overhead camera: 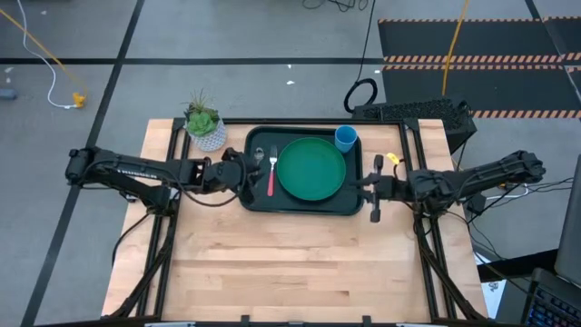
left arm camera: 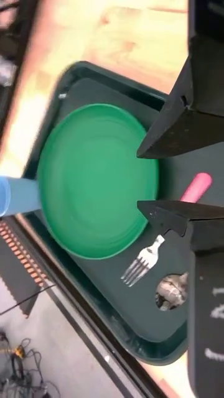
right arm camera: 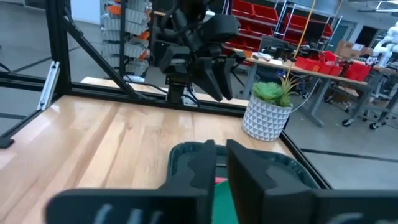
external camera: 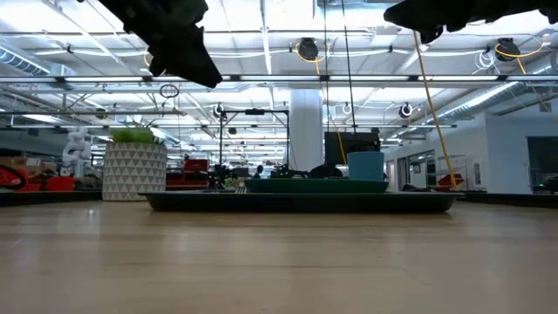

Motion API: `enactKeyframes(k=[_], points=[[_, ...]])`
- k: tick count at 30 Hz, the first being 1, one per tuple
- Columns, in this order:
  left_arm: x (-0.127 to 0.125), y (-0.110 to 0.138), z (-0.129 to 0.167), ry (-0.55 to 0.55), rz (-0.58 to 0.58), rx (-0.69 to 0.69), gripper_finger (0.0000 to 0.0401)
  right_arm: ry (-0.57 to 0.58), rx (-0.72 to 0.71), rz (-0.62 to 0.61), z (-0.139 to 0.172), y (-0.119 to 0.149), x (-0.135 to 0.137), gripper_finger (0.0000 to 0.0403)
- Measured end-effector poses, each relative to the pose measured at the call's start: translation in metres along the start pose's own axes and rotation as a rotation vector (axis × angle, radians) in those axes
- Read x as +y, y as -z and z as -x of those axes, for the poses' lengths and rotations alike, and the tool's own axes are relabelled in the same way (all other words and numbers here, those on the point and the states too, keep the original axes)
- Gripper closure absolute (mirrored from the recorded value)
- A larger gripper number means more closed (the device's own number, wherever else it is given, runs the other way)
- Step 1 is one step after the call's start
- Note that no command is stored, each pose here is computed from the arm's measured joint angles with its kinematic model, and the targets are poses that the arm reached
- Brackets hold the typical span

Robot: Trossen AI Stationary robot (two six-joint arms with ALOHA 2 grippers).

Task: Pick and place plate/cup/fork/spoon on tray
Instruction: Return to Home Position

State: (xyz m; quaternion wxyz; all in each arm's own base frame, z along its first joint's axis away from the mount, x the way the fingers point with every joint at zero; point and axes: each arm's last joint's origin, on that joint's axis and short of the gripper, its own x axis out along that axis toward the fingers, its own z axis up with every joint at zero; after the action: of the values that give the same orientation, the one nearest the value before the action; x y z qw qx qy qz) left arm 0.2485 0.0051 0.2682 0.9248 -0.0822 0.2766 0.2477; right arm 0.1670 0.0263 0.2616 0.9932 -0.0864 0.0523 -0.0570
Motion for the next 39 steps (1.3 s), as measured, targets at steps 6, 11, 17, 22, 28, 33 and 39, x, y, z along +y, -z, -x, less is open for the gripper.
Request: enactKeyframes(k=[6, 11, 17, 22, 28, 33, 39], points=[[-0.003, 0.0, 0.001, 0.02, -0.041, -0.006, 0.0287, -0.004, 0.008, -0.008, 0.007, 0.0, -0.003, 0.0397], [-0.011, 0.001, 0.007, 0.059, -0.128, -0.025, 0.0349, -0.006, 0.007, -0.023, 0.015, -0.001, -0.005, 0.0401], [-0.017, 0.0, 0.016, 0.118, -0.191, -0.061, 0.0392, -0.009, 0.018, -0.007, 0.021, 0.0, -0.007, 0.0402], [-0.018, 0.006, 0.022, 0.172, -0.206, -0.141, 0.0394, -0.032, 0.025, 0.0, 0.024, 0.0, -0.007, 0.0402], [-0.012, 0.034, 0.019, 0.331, -0.222, -0.324, 0.0392, -0.035, 0.035, 0.011, 0.024, 0.002, -0.007, 0.0403], [-0.001, 0.053, 0.023, 0.352, -0.235, -0.413, 0.0397, -0.037, 0.043, 0.016, 0.024, 0.003, -0.007, 0.0403], [0.012, 0.071, 0.031, 0.357, -0.226, -0.443, 0.0389, -0.035, 0.047, 0.038, 0.024, 0.022, -0.005, 0.0403]])
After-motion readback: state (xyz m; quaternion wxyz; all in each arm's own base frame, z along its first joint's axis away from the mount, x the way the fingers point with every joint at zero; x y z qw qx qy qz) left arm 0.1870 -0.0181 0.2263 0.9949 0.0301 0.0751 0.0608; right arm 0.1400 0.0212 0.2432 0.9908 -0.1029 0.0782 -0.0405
